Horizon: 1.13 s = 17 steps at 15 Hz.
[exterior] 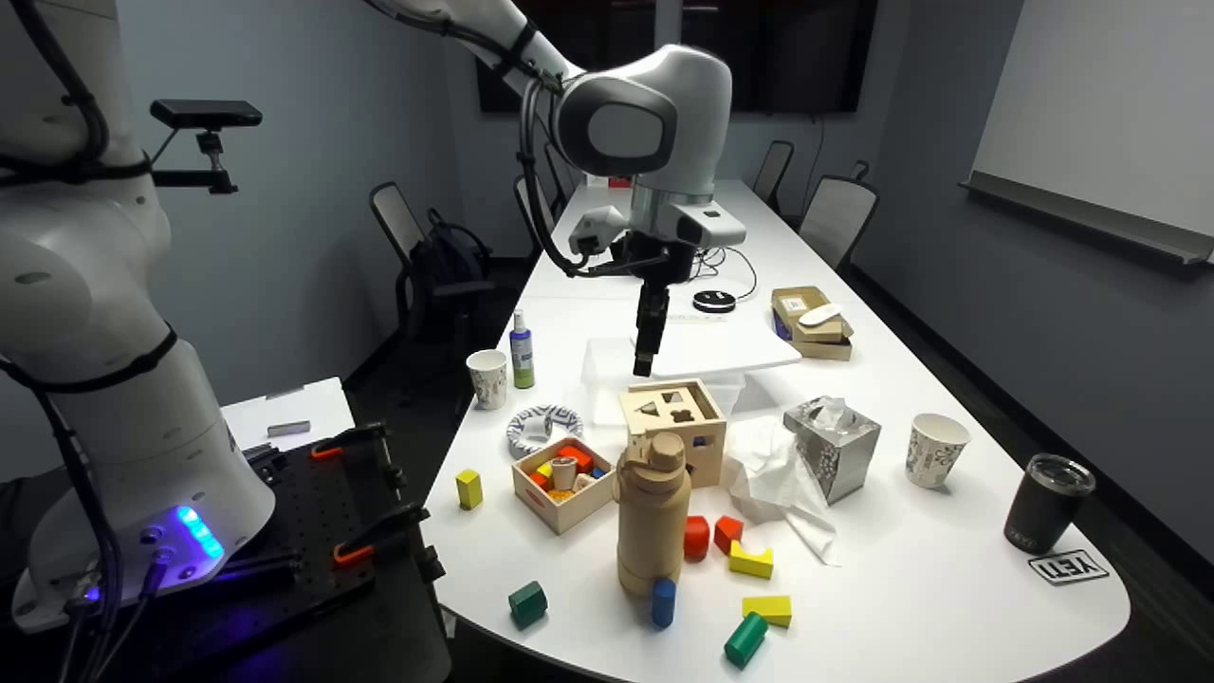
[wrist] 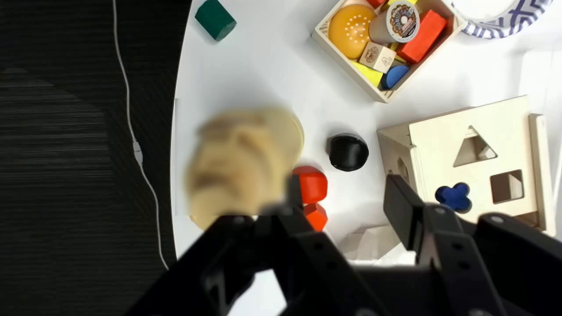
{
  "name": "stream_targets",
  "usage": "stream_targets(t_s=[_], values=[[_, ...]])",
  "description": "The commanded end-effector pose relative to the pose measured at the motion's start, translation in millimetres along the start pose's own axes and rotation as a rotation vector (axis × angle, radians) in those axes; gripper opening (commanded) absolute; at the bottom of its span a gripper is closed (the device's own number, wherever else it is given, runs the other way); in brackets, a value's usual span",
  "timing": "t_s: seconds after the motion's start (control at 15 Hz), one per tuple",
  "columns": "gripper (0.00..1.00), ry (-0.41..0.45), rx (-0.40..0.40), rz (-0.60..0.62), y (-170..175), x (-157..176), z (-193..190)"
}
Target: Slightly rotate the water bottle
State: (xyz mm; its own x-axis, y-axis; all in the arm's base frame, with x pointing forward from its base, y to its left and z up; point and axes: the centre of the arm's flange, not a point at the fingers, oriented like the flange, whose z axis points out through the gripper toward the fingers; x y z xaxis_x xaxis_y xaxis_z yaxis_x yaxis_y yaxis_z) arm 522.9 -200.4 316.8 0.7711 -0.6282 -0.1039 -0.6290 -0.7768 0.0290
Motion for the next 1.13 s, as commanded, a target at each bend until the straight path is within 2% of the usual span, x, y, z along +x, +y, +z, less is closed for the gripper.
stream_targets(t_s=[0.0,0.07,0.2,0.67,1.07], values=[[0.84,-0.010,-0.005,-0.044,-10,-14,-32],[0.93,-0.006,-0.006,-0.036,-13,-16,-40],[1.00,-0.006,0.009,-0.037,-19,-17,-56],[1.00,-0.006,0.021,-0.064,-35,-21,-114],[1.00,-0.007,0.025,-0.088,-47,-25,-128]])
